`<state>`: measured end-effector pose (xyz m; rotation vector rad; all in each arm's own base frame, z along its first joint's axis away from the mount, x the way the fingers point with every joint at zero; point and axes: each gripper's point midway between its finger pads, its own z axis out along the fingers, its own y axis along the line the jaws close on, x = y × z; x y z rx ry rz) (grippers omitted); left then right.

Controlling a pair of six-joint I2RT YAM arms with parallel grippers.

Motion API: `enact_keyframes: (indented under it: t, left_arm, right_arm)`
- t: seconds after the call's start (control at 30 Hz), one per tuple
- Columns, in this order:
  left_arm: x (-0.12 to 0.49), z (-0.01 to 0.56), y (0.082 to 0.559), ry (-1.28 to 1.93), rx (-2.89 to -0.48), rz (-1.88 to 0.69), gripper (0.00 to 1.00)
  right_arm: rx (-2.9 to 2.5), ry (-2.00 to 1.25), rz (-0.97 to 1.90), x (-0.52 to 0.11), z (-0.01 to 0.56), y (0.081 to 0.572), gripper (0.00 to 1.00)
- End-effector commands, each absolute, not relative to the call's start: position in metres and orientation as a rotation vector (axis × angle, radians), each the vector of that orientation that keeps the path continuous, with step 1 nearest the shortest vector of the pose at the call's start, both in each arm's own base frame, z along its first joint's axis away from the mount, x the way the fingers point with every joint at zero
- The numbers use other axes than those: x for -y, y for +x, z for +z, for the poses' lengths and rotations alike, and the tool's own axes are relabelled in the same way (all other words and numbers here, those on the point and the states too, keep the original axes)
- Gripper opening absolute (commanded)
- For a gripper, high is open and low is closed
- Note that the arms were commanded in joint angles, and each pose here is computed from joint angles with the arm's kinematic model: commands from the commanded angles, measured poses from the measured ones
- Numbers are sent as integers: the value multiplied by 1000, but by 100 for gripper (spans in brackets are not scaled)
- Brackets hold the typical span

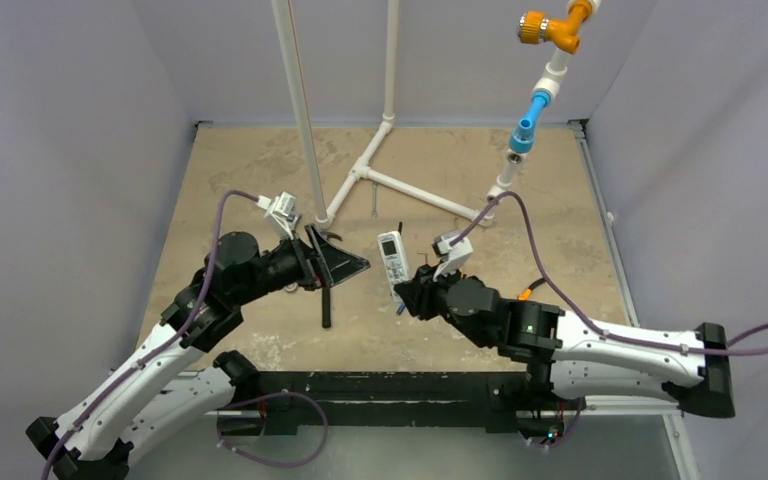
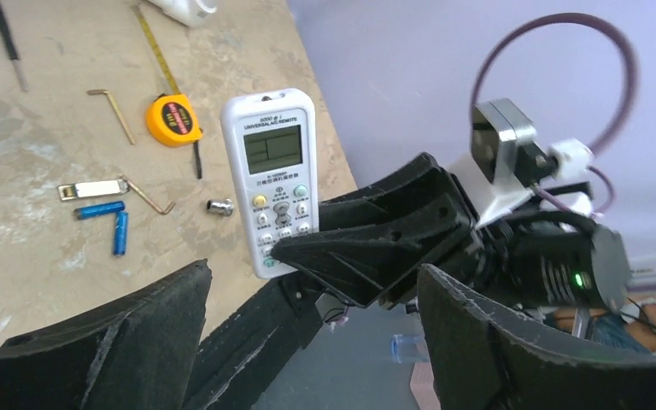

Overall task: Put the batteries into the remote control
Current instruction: Adjust the remote control.

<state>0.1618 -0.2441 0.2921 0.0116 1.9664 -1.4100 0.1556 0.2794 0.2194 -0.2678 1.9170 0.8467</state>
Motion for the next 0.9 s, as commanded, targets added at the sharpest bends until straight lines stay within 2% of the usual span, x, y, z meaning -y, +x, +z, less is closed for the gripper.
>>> enact_keyframes:
  t: [0.0, 0.17, 0.47, 0.87]
  left_arm:
    - [228, 263, 165, -106, -2190, -1220, 87]
    - [222, 262, 163, -147, -2353, -1094, 86]
    - [236, 246, 147, -279, -2579, -1292, 82]
    - [247, 257, 147, -423, -2577, -1427, 81]
  right_arm:
    - [-1917, -337, 215, -239, 204, 181, 0]
    - [-1799, -463, 85, -258, 215, 165, 0]
    - [-1659, -646, 46, -281, 229, 140, 0]
    - [-1616, -762, -13, -303, 233, 135, 0]
